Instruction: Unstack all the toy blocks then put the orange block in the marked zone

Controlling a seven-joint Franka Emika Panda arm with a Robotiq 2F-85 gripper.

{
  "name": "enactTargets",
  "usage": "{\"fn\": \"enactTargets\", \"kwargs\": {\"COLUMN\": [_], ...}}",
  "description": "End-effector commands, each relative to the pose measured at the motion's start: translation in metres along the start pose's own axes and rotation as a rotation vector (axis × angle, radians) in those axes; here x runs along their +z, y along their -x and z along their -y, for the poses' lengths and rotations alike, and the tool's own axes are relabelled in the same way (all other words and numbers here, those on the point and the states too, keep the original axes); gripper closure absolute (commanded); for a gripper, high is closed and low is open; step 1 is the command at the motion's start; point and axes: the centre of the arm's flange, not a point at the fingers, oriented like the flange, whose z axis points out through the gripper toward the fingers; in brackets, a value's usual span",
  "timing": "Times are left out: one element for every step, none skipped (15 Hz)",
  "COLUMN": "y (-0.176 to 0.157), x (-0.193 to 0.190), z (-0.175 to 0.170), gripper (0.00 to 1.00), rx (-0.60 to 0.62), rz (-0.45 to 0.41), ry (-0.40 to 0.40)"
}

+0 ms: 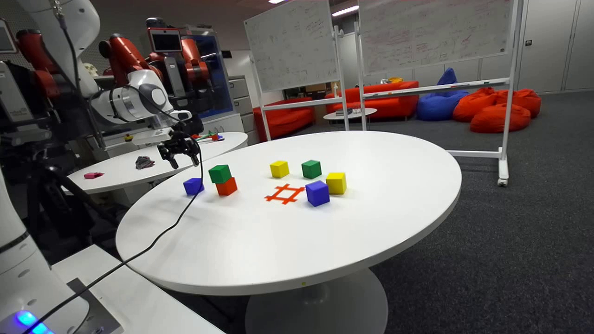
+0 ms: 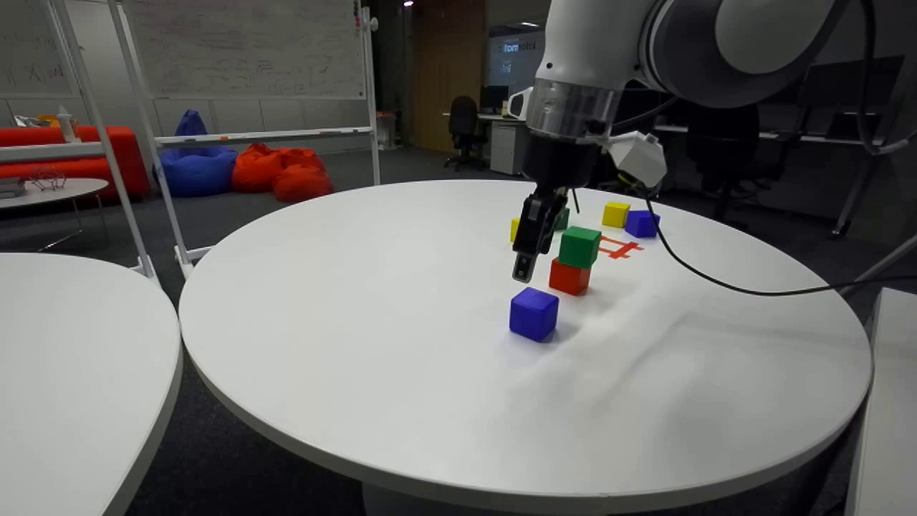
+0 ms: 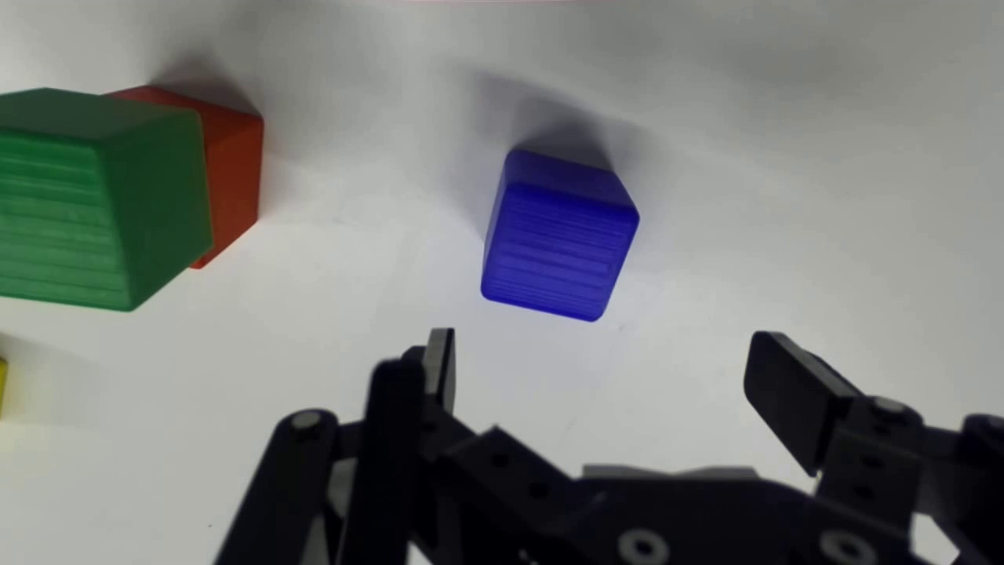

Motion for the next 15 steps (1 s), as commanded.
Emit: {"fn": "enactTargets", "kwargs": {"y": [-0.001, 0.000, 0.002, 0.003, 0.005, 0.007, 0.009, 0.011, 0.013, 0.014, 0.017, 0.020, 0.025, 0.028, 0.033], "x": [0.000, -0.001, -0.002, -0.004, -0.006, -0.009, -0.011, -0.013, -0.016, -0.019, -0.022, -0.025, -0.028, -0.031, -0.035], "z": [-0.001, -0.002, -0.002, -0.002, -0.001, 0.000, 0.000, 0.001, 0.002, 0.003, 0.003, 0.005, 0.006, 0.006, 0.004], "gripper": [0.00, 0.00, 0.00, 0.00, 0.00, 0.00, 0.00, 0.00, 0.00, 0.00, 0.00, 0.00, 0.00, 0.00, 0.00], "rx": [0.010, 0.013, 0.019, 0.025, 0.032, 0.042, 0.051, 0.056, 0.064, 0.068, 0.073, 0.076, 0.079, 0.084, 0.092], "rz": [-0.010, -0.014, -0.018, -0.022, -0.030, -0.040, -0.049, -0.058, -0.068, -0.076, -0.085, -0.093, -0.104, -0.116, -0.124], "ry": [0.019, 0.030, 0.041, 0.054, 0.063, 0.083, 0.096, 0.107, 0.118, 0.124, 0.128, 0.135, 0.140, 0.143, 0.145]}}
